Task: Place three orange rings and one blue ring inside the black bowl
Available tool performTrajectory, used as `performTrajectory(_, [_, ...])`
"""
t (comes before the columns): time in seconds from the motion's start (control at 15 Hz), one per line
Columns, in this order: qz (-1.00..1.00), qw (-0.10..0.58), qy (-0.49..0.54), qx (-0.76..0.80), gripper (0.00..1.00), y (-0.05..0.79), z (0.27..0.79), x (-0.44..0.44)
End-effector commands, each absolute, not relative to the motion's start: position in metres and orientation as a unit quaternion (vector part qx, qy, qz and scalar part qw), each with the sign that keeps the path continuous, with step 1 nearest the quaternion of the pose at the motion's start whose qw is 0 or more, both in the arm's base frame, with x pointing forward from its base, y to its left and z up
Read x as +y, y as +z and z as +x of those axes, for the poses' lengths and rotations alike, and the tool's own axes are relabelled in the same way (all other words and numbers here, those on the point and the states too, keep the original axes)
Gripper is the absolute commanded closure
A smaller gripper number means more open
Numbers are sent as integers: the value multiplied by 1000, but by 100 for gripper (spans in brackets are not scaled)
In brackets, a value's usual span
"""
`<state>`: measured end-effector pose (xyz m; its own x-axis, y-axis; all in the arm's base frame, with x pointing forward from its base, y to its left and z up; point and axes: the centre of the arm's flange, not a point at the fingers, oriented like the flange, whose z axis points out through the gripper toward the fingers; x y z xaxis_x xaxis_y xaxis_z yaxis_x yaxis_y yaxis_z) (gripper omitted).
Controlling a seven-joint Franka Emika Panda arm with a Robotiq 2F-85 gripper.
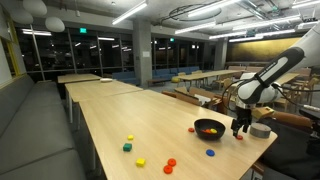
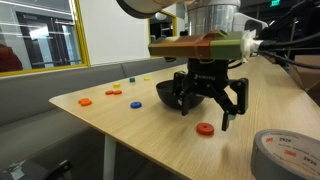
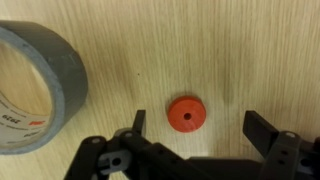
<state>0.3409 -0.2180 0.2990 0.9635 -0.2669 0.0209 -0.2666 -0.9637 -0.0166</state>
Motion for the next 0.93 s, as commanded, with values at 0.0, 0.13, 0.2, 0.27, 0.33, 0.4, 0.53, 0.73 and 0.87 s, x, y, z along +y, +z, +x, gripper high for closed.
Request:
performTrajectory(0.0, [-989,-3,-28,148,0,292,350,-227])
performTrajectory(0.13, [-988,-6,-28,150,0,288,351,-227])
performTrajectory(0.2, [-988,-7,-27,152,0,285,351,-228])
performTrajectory(0.27, [-988,-7,-27,153,0,284,351,-228])
performTrajectory(0.33, [-988,-7,-25,155,0,282,350,-228])
performTrajectory(0.4, [-987,-8,-25,157,0,281,349,-229])
performTrajectory(0.53, [-987,-8,-27,160,0,281,346,-230])
performTrajectory(0.73, [-985,-10,-30,167,0,282,342,-231])
performTrajectory(0.87, [-985,-11,-32,171,0,283,340,-233])
